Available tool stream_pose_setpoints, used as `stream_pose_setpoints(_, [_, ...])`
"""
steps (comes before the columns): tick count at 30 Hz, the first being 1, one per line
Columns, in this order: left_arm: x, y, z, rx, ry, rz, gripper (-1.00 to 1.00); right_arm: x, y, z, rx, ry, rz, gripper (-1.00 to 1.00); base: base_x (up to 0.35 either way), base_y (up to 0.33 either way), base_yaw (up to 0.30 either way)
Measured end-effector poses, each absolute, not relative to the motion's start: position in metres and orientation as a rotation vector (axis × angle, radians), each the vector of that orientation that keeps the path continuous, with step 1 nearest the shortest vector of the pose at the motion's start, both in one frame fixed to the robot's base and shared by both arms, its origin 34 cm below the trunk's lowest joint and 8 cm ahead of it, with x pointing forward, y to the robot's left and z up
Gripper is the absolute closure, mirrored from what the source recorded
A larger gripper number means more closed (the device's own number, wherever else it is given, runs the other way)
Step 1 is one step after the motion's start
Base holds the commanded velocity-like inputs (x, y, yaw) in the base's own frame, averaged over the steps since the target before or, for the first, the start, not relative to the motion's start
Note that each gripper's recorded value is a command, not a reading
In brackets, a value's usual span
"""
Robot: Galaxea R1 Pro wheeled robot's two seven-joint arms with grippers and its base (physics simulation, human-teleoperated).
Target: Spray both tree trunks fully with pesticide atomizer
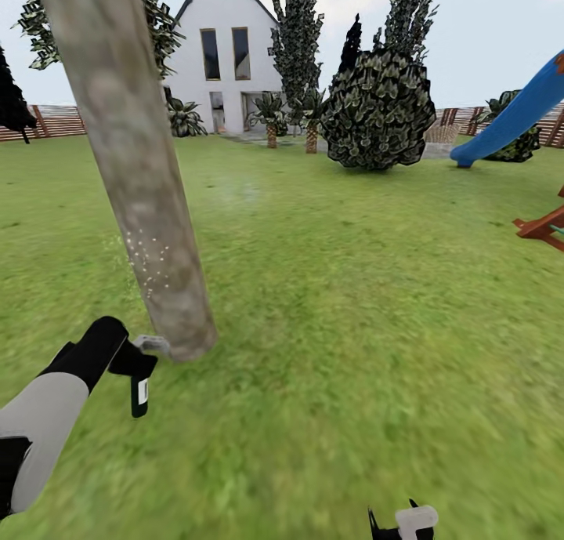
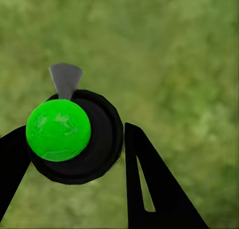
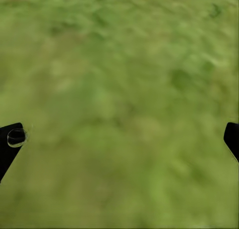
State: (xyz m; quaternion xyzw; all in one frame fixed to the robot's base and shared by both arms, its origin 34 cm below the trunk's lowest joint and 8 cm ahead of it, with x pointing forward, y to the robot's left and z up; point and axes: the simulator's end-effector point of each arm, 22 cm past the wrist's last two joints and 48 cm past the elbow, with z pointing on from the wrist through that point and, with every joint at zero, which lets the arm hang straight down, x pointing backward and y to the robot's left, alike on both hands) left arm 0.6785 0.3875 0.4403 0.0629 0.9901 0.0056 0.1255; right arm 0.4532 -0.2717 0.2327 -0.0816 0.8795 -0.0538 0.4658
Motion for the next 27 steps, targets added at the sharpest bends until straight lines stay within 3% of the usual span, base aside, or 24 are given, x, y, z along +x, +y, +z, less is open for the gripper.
stream_pose_setpoints(9, [0.682, 0.396, 0.442, 0.125, 2.853, -0.017, 1.0, 0.453, -0.272, 0.233, -0.2, 2.16, -0.132, -1.0, 0.306, 0.0, 0.0])
stream_pose_setpoints(17, [0.651, 0.419, 0.416, 0.06, 2.897, -0.013, 1.0, 0.453, -0.272, 0.233, -0.2, 2.16, -0.132, -1.0, 0.011, 0.0, 0.0])
stream_pose_setpoints(24, [0.674, 0.424, 0.445, 0.063, 2.817, 0.021, 1.0, 0.453, -0.272, 0.233, -0.201, 2.16, -0.132, -1.0, 0.0, 0.0, 0.0])
stream_pose_setpoints(27, [0.669, 0.461, 0.455, 0.001, 2.805, 0.068, 1.0, 0.453, -0.271, 0.233, -0.202, 2.159, -0.131, -1.0, 0.0, 0.0, 0.0])
